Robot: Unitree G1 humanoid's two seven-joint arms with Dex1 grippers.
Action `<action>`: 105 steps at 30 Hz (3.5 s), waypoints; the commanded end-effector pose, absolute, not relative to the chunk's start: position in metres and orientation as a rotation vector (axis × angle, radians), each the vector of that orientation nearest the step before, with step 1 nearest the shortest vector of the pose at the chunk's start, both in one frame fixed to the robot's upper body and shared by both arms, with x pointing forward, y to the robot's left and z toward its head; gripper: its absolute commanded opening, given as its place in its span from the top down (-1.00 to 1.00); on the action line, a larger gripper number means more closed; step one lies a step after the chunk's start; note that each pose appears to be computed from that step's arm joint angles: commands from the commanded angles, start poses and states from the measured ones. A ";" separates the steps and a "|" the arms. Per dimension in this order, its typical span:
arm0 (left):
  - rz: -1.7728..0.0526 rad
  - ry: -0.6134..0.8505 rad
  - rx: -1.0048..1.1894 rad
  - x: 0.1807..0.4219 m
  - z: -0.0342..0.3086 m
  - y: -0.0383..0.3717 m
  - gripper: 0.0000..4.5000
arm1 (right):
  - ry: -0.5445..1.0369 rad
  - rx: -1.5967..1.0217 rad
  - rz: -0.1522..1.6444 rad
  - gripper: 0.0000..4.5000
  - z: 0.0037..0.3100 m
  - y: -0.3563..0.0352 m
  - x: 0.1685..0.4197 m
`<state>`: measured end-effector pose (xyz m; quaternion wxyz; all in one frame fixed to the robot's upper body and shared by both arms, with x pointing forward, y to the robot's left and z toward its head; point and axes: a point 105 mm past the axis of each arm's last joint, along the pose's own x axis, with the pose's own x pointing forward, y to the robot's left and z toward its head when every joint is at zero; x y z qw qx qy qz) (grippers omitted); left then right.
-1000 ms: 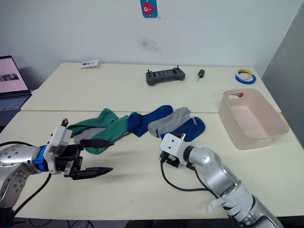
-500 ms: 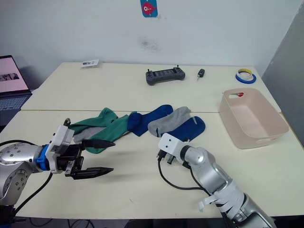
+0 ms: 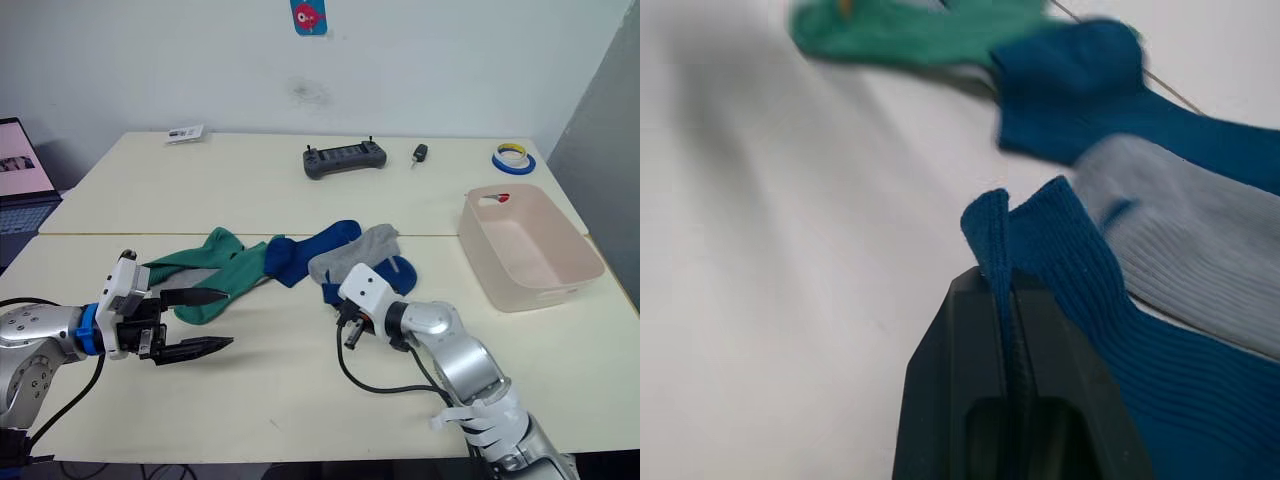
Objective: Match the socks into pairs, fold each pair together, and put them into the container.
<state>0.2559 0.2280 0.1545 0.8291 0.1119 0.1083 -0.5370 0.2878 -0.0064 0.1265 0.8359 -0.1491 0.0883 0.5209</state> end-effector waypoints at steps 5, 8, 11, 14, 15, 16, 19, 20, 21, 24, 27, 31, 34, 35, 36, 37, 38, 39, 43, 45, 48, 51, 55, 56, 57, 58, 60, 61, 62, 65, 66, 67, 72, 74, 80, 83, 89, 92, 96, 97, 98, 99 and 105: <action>-1.127 0.180 0.268 0.259 0.173 0.234 -1.00 | 0.043 -0.004 1.236 0.98 0.203 0.005 0.273; -1.120 0.174 0.264 0.262 0.178 0.238 -1.00 | 0.028 0.120 1.217 0.98 0.220 -0.006 0.274; -1.118 0.168 0.261 0.265 0.182 0.239 -1.00 | 0.049 0.231 1.152 0.98 0.223 -0.024 0.279; -1.128 0.168 0.256 0.265 0.183 0.238 -1.00 | 0.102 0.311 1.038 0.98 0.212 -0.046 0.287; -1.131 0.168 0.255 0.265 0.183 0.237 -1.00 | 0.126 0.329 0.985 0.98 0.205 -0.056 0.291; -1.135 0.168 0.251 0.264 0.183 0.235 -1.00 | 0.151 0.335 0.931 0.98 0.196 -0.067 0.294; -1.159 0.181 0.234 0.261 0.179 0.230 -1.00 | 0.236 0.313 0.735 0.98 0.163 -0.106 0.301; -1.164 0.185 0.230 0.261 0.178 0.229 -1.00 | 0.254 0.304 0.696 0.98 0.155 -0.114 0.301; -1.173 0.194 0.224 0.260 0.177 0.228 -1.00 | 0.267 0.302 0.662 0.98 0.149 -0.120 0.302; -1.208 0.226 0.210 0.256 0.172 0.222 -1.00 | 0.309 0.249 0.582 0.98 0.129 -0.133 0.303; -1.223 0.233 0.199 0.254 0.171 0.216 -1.00 | 0.310 0.224 0.530 0.98 0.121 -0.140 0.304; -1.246 0.251 0.181 0.249 0.166 0.207 -1.00 | 0.309 0.223 0.509 0.98 0.118 -0.144 0.298; -1.241 0.281 0.138 0.250 0.156 0.196 -1.00 | 0.326 0.223 0.529 0.98 0.113 -0.141 0.289; -1.241 0.293 0.115 0.250 0.153 0.190 -1.00 | 0.327 0.222 0.529 0.98 0.111 -0.141 0.287; -1.234 0.292 0.091 0.252 0.151 0.183 -1.00 | 0.326 0.222 0.530 0.98 0.111 -0.140 0.287; -1.229 0.299 0.066 0.253 0.148 0.176 -1.00 | 0.325 0.222 0.531 0.98 0.111 -0.140 0.286; -1.214 0.308 0.049 0.255 0.144 0.168 -1.00 | 0.322 0.222 0.532 0.98 0.112 -0.139 0.286; -1.197 0.303 0.039 0.259 0.140 0.162 -1.00 | 0.317 0.224 0.532 0.98 0.113 -0.139 0.286; -1.138 0.261 -0.053 0.274 0.130 0.136 -1.00 | 0.314 0.221 0.535 0.98 0.113 -0.137 0.285; -1.109 0.246 -0.079 0.283 0.126 0.124 -1.00 | 0.314 0.218 0.538 0.98 0.113 -0.136 0.284; -1.114 0.278 -0.081 0.289 0.113 0.109 -1.00 | 0.309 0.218 0.543 0.98 0.114 -0.135 0.285; -1.061 0.283 -0.062 0.304 0.105 0.097 -0.82 | 0.305 0.217 0.545 1.00 0.114 -0.134 0.285; -1.055 0.292 -0.056 0.312 0.101 0.085 -0.30 | 0.297 0.216 0.546 1.00 0.116 -0.135 0.284; -1.060 0.296 -0.046 0.312 0.098 0.082 -0.19 | 0.297 0.216 0.545 1.00 0.116 -0.135 0.284; -1.066 0.305 -0.043 0.312 0.095 0.079 -0.04 | 0.297 0.215 0.543 1.00 0.116 -0.135 0.283; -1.069 0.318 -0.038 0.311 0.091 0.076 0.10 | 0.298 0.215 0.542 1.00 0.115 -0.135 0.283; -1.083 0.333 -0.030 0.311 0.086 0.070 0.40 | 0.297 0.216 0.540 1.00 0.116 -0.135 0.282; -1.089 0.338 -0.026 0.310 0.084 0.066 0.53 | 0.296 0.216 0.540 1.00 0.116 -0.136 0.282; -1.092 0.343 -0.023 0.311 0.083 0.064 0.69 | 0.296 0.217 0.539 1.00 0.116 -0.135 0.282; -1.088 0.358 -0.008 0.314 0.077 0.057 0.99 | 0.295 0.215 0.538 1.00 0.116 -0.136 0.281; -1.084 0.359 -0.009 0.315 0.077 0.055 0.99 | 0.295 0.214 0.538 1.00 0.116 -0.136 0.280; -1.081 0.356 -0.014 0.317 0.077 0.054 0.99 | 0.293 0.213 0.538 1.00 0.116 -0.136 0.280; -1.086 0.320 -0.019 0.317 0.084 0.055 0.99 | 0.285 0.212 0.541 1.00 0.117 -0.136 0.279; -1.079 0.298 -0.019 0.317 0.088 0.059 0.99 | 0.280 0.211 0.542 1.00 0.118 -0.137 0.278; -1.055 0.228 -0.027 0.309 0.110 0.088 0.99 | 0.226 0.255 0.639 1.00 0.133 -0.124 0.269; -1.089 0.224 0.006 0.291 0.116 0.108 0.99 | 0.203 0.290 0.710 1.00 0.141 -0.112 0.262; -1.055 0.360 -0.010 0.250 0.108 0.161 0.99 | 0.204 0.394 0.889 1.00 0.146 -0.073 0.235; -0.994 0.419 -0.027 0.227 0.101 0.181 0.99 | 0.215 0.413 0.908 1.00 0.136 -0.062 0.229; -0.943 0.429 -0.036 0.208 0.081 0.181 0.99 | 0.246 0.351 0.901 1.00 0.111 -0.055 0.229; -0.932 0.422 -0.031 0.206 0.076 0.179 0.99 | 0.256 0.331 0.896 1.00 0.105 -0.054 0.229; -0.915 0.415 -0.031 0.205 0.072 0.177 1.00 | 0.262 0.299 0.878 0.89 0.098 -0.056 0.231; -0.896 0.408 -0.031 0.204 0.068 0.176 1.00 | 0.265 0.271 0.868 0.78 0.091 -0.057 0.232; -0.838 0.345 -0.026 0.207 0.067 0.173 1.00 | 0.215 0.164 0.789 -0.05 0.086 -0.088 0.226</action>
